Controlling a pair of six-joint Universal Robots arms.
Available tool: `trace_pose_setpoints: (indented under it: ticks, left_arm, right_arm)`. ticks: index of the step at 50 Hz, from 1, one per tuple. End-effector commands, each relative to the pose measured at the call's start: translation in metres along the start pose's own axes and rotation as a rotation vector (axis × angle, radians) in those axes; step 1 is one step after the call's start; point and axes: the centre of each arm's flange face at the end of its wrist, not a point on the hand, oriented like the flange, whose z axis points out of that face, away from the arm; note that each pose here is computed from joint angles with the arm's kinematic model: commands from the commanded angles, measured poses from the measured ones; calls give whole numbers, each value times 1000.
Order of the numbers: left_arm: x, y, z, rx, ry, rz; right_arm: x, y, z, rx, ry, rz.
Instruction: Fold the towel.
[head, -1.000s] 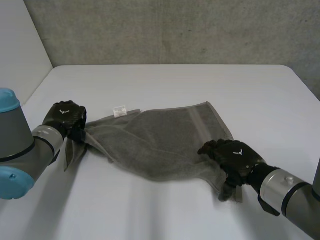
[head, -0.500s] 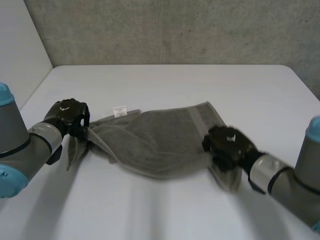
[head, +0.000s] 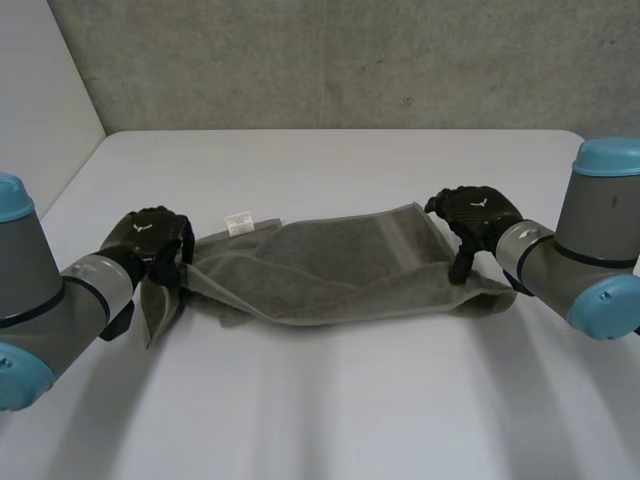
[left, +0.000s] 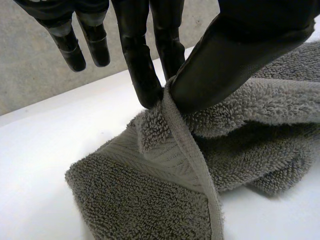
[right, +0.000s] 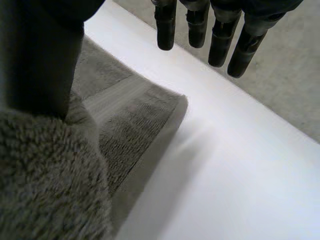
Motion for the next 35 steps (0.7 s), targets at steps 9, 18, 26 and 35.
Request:
trace_pose_setpoints:
  ticks: [9, 18, 26, 35]
  left_arm:
    - [0, 0, -1, -1, -1, 0]
    - [0, 1, -2, -1, -1, -1]
    - [0, 1, -2, -2, -1, 0]
    - [5, 3, -6, -8, 12, 3]
  right_arm:
    - [-25, -30, -97, 161, -103, -18]
    - [-40, 18, -127, 6, -161, -173]
    - [-40, 43, -135, -77, -177, -216]
    - [-25, 51, -132, -90, -147, -186]
